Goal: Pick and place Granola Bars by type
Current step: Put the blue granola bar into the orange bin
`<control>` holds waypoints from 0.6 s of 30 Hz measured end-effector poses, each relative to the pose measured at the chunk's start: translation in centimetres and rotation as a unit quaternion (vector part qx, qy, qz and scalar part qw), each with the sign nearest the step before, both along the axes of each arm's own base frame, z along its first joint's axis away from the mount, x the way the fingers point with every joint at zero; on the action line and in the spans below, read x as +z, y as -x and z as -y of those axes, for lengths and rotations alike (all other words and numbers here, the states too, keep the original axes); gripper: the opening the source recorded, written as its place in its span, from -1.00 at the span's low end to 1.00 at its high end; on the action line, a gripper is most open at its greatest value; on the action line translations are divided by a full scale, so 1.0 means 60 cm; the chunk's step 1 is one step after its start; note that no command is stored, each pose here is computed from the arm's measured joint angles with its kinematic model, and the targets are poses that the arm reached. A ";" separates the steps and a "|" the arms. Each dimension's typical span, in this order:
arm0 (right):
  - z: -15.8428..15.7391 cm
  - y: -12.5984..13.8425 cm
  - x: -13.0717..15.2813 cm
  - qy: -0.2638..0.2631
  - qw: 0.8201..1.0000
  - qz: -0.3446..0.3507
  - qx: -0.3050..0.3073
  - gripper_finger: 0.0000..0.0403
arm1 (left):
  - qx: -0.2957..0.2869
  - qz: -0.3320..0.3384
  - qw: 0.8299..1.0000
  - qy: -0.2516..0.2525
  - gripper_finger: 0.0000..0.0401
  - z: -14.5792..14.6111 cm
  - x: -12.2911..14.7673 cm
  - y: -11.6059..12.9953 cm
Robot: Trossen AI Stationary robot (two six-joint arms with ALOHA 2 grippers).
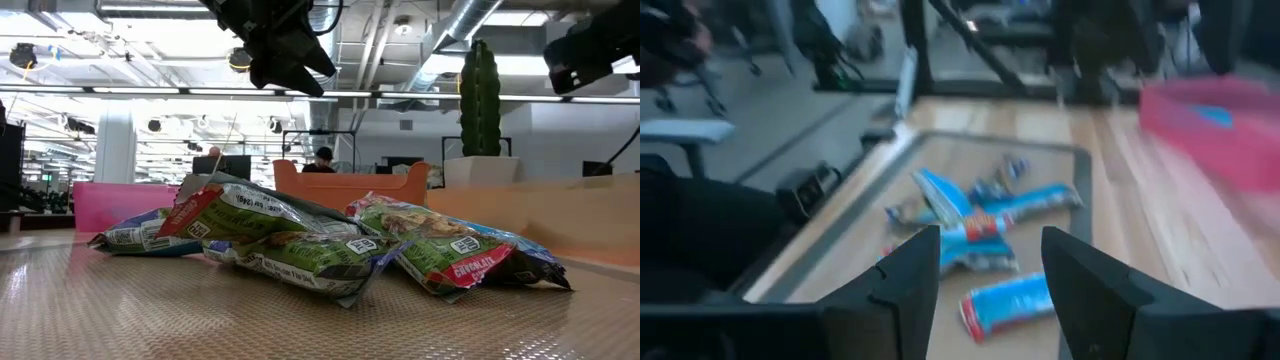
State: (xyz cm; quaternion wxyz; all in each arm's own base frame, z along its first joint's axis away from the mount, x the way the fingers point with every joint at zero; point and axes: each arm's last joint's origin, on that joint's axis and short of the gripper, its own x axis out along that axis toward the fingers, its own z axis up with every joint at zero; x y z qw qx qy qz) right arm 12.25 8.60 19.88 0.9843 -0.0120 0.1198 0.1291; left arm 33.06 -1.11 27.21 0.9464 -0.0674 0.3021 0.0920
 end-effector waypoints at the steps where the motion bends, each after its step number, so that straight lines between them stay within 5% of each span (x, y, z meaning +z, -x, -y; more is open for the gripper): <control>1: 0.002 0.003 -0.004 -0.001 1.000 0.012 0.008 -0.15 | 0.001 0.001 1.000 0.002 0.29 0.000 0.000 0.000; 18: 0.051 0.023 -0.039 -0.002 0.992 0.113 0.053 -0.16 | 0.024 0.007 1.000 -0.011 0.29 -0.002 0.002 -0.001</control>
